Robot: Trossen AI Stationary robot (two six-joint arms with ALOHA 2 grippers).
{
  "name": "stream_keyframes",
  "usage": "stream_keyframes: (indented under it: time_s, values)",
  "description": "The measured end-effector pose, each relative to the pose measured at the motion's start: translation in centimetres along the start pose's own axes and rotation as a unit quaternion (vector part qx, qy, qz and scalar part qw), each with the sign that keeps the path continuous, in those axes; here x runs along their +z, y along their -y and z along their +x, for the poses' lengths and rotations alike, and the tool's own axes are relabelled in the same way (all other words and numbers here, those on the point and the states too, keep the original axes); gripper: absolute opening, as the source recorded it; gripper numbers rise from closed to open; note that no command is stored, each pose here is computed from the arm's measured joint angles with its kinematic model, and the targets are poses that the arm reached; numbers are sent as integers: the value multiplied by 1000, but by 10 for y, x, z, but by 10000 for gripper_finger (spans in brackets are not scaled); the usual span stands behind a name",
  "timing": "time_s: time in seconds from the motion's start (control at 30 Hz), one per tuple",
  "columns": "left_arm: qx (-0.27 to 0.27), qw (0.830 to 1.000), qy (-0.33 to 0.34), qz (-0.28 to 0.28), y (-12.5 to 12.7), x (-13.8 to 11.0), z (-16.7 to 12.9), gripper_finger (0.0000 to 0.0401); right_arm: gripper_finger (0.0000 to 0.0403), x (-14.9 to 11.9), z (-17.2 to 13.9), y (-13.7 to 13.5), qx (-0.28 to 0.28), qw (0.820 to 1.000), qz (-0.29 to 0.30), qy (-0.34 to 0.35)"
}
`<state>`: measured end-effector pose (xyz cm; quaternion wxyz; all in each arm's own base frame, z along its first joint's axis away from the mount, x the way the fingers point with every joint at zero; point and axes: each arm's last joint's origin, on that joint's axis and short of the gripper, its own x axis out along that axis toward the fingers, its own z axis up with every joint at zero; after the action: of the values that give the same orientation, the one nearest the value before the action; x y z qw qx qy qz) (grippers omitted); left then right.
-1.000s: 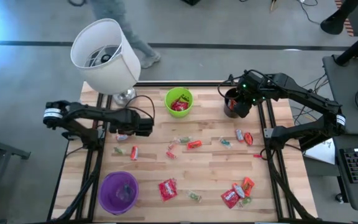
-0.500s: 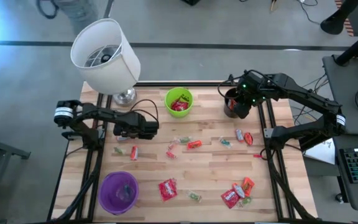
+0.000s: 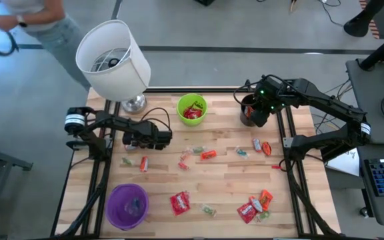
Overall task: Sort candy
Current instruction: Put the green gummy candy into the violet bucket
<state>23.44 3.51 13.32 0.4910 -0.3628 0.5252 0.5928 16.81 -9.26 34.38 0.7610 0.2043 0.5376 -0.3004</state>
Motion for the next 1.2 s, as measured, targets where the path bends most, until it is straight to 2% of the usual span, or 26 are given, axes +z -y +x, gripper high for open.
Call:
stream_keyframes:
  time_s: [0.37,0.6,0.87,1.07,1.2]
  values:
    - [4,999,7,40,-1,6,2,52,164,0,0,0,0,1000,17,1]
    - [6,997,7,73,-1,7,3,9,164,1,0,0,1,1000,27,3]
    - [-14,990,12,138,0,-1,-17,2,164,1,0,0,2,999,53,6]
    - [-52,977,28,205,0,-13,-49,0,164,1,0,0,2,997,71,6]
    - [-89,968,56,229,0,-15,-70,0,164,2,0,0,1,997,80,9]
